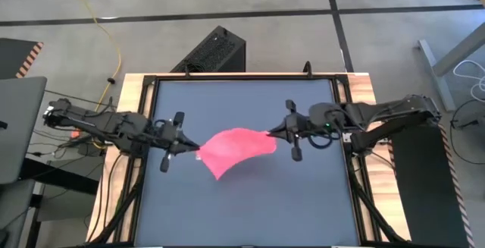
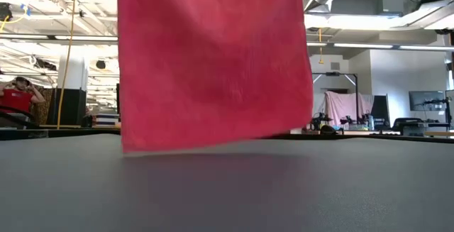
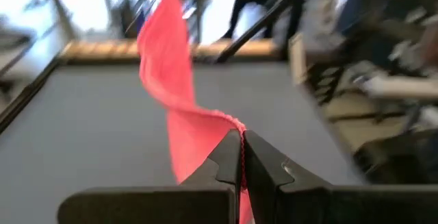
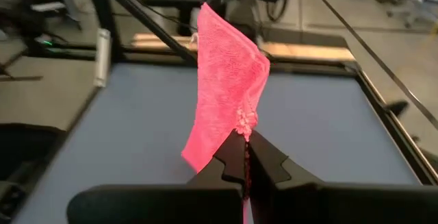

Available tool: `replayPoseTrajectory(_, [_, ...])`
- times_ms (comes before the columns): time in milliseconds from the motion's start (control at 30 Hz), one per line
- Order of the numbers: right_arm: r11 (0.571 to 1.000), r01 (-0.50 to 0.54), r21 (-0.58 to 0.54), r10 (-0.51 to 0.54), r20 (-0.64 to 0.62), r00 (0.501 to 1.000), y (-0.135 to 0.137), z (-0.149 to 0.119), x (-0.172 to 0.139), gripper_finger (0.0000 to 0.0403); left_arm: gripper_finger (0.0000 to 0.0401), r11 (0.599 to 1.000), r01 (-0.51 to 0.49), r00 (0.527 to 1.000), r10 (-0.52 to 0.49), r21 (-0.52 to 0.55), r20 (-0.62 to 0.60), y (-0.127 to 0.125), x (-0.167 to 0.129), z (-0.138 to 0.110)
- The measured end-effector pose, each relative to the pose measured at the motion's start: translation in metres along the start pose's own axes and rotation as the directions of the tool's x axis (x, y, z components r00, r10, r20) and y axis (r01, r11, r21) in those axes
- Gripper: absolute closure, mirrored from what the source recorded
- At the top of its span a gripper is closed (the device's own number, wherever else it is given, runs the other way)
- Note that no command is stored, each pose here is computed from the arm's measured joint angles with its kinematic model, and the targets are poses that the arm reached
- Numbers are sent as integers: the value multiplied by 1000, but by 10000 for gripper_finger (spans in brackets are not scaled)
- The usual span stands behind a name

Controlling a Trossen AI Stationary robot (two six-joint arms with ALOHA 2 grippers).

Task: Roll towel
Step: Fold the microfiber towel

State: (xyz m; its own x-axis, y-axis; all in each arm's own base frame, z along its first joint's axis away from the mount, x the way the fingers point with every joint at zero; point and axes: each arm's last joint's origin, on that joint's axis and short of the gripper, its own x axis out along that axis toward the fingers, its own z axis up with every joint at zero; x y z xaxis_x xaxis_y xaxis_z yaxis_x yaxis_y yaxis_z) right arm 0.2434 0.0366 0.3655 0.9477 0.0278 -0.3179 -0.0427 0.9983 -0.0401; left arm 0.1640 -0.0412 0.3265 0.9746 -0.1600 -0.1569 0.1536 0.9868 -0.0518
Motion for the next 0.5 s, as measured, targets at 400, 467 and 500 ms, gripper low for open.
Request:
replayPoseTrajectory(400, [1000, 26, -8, -26, -54, 998, -4, -8, 21, 381, 401, 984, -168, 984, 164, -52, -66, 0, 6, -8])
replayPoseTrajectory(467, [997, 75, 9, -74, -108, 991, -16, -17, 38, 381, 401, 965, -251, 961, 239, -78, -142, 5, 11, -17])
replayPoseTrajectory(500, [994, 107, 29, -102, -130, 986, -25, -21, 47, 381, 401, 951, -297, 942, 277, -87, -188, 8, 14, -22])
